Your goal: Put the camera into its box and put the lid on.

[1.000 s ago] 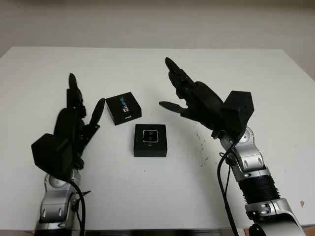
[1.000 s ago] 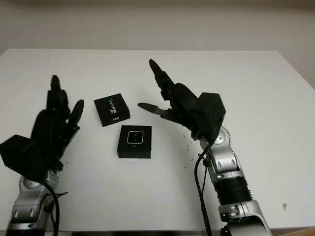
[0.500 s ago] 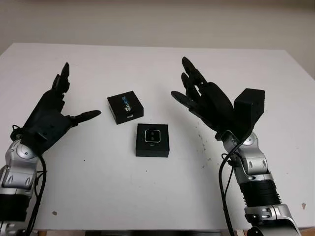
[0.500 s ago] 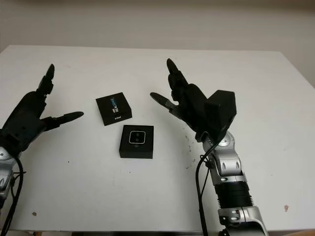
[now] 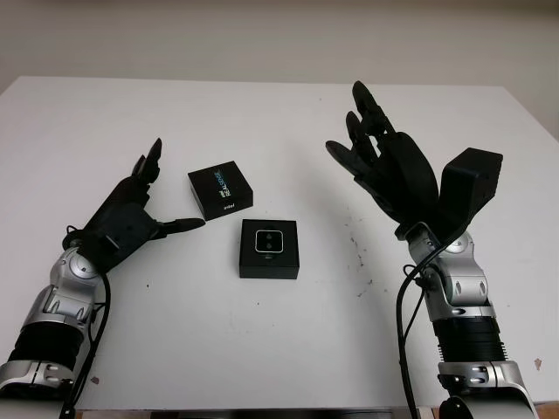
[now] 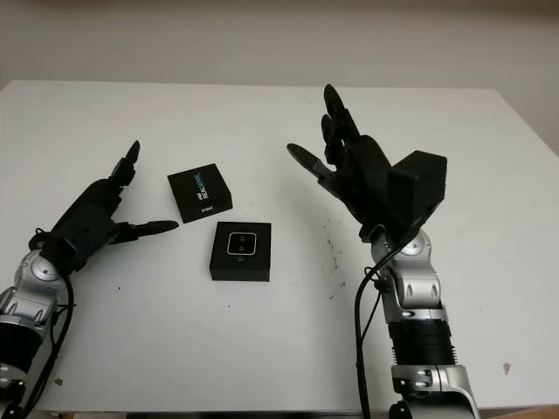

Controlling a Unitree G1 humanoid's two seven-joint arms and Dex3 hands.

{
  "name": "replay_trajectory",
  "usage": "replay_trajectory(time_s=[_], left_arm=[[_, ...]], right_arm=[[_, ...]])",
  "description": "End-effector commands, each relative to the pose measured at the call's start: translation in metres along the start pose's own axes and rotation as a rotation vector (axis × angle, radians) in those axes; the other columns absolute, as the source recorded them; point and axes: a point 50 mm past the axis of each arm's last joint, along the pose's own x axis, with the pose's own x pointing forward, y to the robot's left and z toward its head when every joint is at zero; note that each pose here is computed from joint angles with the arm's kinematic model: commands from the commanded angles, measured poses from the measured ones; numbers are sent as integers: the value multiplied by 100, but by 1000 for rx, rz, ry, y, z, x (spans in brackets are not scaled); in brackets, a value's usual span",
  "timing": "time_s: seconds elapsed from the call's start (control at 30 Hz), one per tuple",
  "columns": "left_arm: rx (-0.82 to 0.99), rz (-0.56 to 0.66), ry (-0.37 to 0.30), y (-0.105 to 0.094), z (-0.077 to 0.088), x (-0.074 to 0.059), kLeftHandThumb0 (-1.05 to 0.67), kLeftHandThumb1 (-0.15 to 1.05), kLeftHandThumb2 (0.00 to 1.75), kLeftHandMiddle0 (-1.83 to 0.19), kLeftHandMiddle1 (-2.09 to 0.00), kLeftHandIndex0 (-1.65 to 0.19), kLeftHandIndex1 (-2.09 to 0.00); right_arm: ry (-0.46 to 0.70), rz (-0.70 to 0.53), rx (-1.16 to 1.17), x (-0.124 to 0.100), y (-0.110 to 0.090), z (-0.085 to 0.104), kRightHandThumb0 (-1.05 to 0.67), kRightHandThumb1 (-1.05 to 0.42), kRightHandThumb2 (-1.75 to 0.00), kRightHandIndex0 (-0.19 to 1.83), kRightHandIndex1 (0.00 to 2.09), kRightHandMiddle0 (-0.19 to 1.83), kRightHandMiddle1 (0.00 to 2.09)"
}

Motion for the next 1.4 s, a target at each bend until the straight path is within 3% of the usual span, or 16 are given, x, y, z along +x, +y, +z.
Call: replay_trajectory(time_s=[0.0, 0.77, 1.37], left_arm=[[14, 5, -25, 0, 7, 7, -91, 91, 6, 19, 0, 19, 0], [90, -65, 12, -13, 6, 24, -87, 91, 5, 19, 0, 19, 0], [97, -88, -48, -27, 22, 38, -82, 87, 5, 19, 0, 19, 0]], right_arm=[[-29, -7, -14, 0, -3, 7, -78, -100, -6, -14, 6, -10, 7], [-10, 3, -28, -2, -2, 0, -76, -100, -5, -13, 6, -12, 5], [9, 15, -51, -8, -3, 1, -72, -100, -6, -12, 6, -10, 6]])
